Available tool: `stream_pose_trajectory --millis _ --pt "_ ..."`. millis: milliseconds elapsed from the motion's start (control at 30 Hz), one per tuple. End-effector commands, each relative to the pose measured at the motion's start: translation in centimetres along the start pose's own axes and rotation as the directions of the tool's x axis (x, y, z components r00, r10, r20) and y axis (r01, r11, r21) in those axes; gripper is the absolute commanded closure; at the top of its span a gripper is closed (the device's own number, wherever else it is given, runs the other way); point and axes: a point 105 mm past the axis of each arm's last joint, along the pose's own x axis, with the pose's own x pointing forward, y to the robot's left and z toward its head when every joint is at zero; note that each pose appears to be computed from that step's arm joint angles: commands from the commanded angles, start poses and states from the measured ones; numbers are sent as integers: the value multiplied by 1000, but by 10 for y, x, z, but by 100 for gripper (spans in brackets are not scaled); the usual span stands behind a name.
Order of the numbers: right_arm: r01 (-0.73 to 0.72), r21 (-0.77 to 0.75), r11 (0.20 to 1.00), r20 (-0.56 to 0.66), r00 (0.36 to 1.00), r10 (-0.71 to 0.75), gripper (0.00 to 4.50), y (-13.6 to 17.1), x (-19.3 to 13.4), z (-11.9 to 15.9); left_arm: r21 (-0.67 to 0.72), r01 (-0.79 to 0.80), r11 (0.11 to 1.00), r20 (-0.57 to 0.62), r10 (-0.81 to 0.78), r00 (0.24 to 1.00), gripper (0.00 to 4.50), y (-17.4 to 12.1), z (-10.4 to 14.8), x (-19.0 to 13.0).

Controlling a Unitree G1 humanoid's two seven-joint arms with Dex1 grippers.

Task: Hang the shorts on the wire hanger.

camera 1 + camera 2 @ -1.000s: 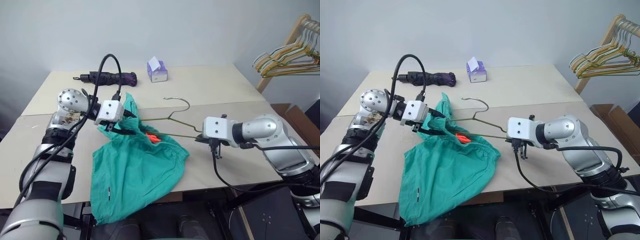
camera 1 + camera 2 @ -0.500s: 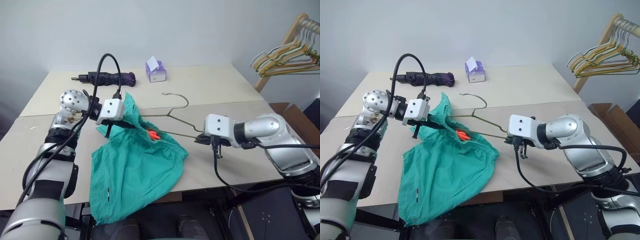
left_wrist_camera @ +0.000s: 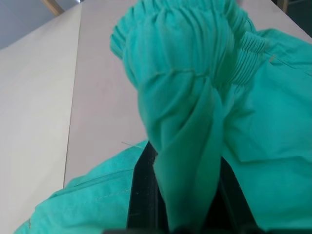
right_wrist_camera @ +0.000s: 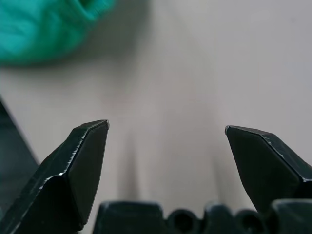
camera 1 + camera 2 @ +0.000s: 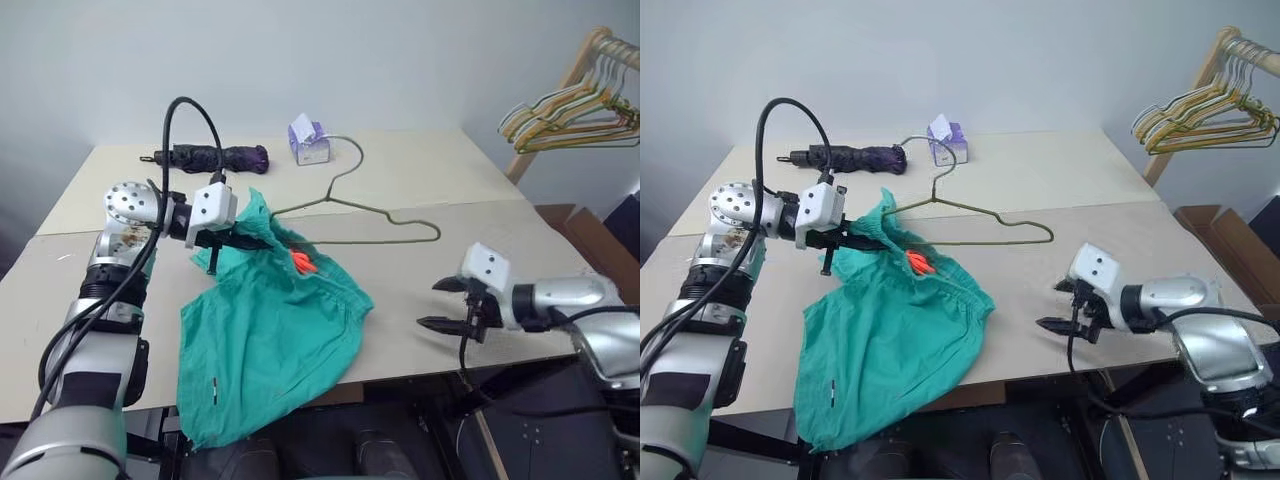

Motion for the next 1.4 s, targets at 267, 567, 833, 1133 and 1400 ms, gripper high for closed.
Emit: stream_pose_trajectory --millis 267,567,833,1133,1400 --pt "-81 331 940 198 980 15 2 35 57 14 30 -44 999 37 43 998 450 8 14 -4" --pt "-148 426 893 253 967 39 59 44 82 30 26 -43 999 43 42 998 450 6 14 -3" --pt "-142 464 875 263 965 17 340 40 83 29 17 -49 999 41 48 998 450 4 12 -4" --pt "-31 464 886 242 966 -93 447 6 57 23 -37 23 999 -51 -25 998 450 -16 -10 -21" --pt "8 414 910 196 976 -98 447 -17 31 16 -76 26 997 -115 -34 993 450 -26 -23 -37"
